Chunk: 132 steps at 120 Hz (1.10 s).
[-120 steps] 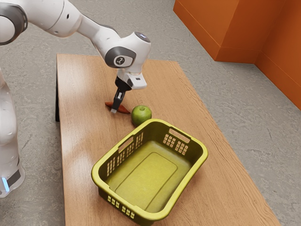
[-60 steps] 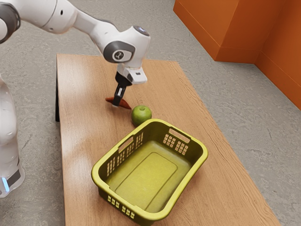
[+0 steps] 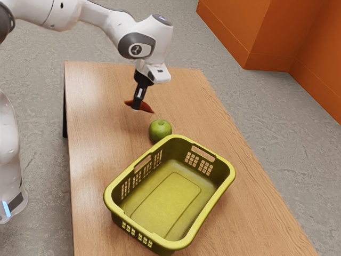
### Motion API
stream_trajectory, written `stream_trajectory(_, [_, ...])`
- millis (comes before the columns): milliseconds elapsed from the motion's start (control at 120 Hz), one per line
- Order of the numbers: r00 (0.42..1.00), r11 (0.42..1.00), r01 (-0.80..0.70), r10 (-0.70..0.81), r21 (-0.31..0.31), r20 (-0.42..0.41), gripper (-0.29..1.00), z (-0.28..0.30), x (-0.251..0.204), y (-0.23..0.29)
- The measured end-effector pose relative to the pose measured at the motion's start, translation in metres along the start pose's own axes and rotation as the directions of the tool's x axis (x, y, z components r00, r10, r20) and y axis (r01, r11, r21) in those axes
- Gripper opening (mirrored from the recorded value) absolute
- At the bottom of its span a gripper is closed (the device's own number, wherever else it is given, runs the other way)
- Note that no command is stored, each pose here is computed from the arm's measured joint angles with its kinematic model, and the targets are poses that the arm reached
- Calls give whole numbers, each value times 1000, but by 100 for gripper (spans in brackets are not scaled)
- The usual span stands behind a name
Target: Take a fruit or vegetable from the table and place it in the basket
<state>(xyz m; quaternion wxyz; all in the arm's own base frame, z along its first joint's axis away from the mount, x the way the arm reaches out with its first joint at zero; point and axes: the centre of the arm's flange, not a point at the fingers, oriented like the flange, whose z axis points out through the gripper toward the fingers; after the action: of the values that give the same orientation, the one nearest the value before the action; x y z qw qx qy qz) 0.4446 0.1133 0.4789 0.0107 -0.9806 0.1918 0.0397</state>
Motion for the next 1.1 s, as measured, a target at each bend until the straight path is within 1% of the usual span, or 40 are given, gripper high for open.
stream_trajectory(267, [1000, 1000, -19, 19, 23, -17, 15, -27, 11, 8])
stream_trajectory(425, [999, 998, -49, 50, 30, -22, 15, -39, 23, 25])
stream_trajectory(742, [992, 993, -95, 100, 63, -80, 15, -79, 46, 61])
stream_trajectory(1100, [968, 974, -215, 222, 75, -116, 15, -99, 75, 135])
